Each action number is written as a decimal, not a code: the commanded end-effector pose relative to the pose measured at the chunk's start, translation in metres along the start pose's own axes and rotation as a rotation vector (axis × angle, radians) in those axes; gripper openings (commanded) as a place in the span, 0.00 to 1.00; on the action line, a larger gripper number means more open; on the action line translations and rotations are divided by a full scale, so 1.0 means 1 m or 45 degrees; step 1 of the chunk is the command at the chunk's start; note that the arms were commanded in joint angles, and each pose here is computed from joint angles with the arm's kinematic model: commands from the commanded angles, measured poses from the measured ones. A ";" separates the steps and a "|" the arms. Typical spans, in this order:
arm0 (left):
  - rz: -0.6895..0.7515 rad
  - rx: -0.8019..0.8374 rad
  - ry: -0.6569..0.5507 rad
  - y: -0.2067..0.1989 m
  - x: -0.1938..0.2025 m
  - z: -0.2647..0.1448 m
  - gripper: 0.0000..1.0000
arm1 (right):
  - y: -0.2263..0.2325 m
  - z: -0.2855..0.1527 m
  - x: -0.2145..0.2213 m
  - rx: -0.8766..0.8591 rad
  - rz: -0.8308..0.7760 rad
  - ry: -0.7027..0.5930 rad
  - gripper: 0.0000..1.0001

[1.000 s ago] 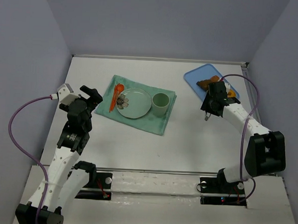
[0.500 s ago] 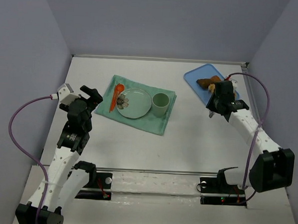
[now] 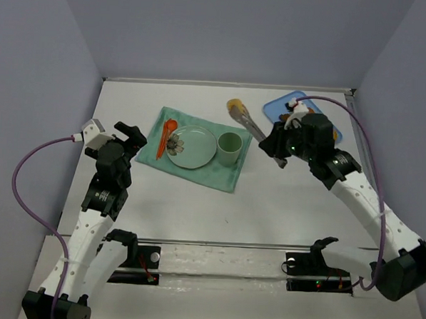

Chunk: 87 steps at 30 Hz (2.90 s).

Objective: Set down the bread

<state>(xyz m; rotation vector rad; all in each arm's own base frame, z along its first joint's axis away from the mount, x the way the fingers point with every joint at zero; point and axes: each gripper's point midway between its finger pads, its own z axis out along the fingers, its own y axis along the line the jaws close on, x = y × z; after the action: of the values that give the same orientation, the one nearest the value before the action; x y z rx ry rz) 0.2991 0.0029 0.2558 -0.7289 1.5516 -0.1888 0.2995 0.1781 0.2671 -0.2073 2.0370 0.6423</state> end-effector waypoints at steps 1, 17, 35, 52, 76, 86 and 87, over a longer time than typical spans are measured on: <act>-0.022 0.018 -0.060 -0.002 -0.011 0.000 0.99 | 0.089 0.031 -0.004 -0.377 -0.276 0.043 0.17; -0.012 0.002 -0.053 0.000 -0.009 0.001 0.99 | 0.116 0.131 0.067 -0.185 -0.537 0.483 0.31; -0.013 -0.002 -0.066 0.001 -0.012 -0.001 0.99 | 0.125 0.130 0.046 -0.134 -0.549 0.423 0.60; -0.014 0.016 -0.051 -0.001 -0.010 -0.001 0.99 | 0.028 0.018 -0.066 0.513 0.046 -0.371 0.40; -0.027 -0.003 -0.068 0.001 -0.011 -0.001 0.99 | -0.090 -0.012 0.220 1.122 0.585 0.287 0.56; -0.025 0.008 -0.060 0.000 -0.011 -0.002 0.99 | -0.076 -0.009 0.161 0.997 0.494 0.121 1.00; -0.025 0.013 -0.057 -0.001 -0.011 -0.002 0.99 | -0.079 -0.010 0.151 1.014 0.442 0.088 1.00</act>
<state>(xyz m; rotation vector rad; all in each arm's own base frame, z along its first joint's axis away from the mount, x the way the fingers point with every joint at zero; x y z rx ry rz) 0.2978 0.0024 0.2582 -0.7233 1.5462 -0.1958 0.2114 0.1207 0.0704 0.6598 2.4077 -0.0277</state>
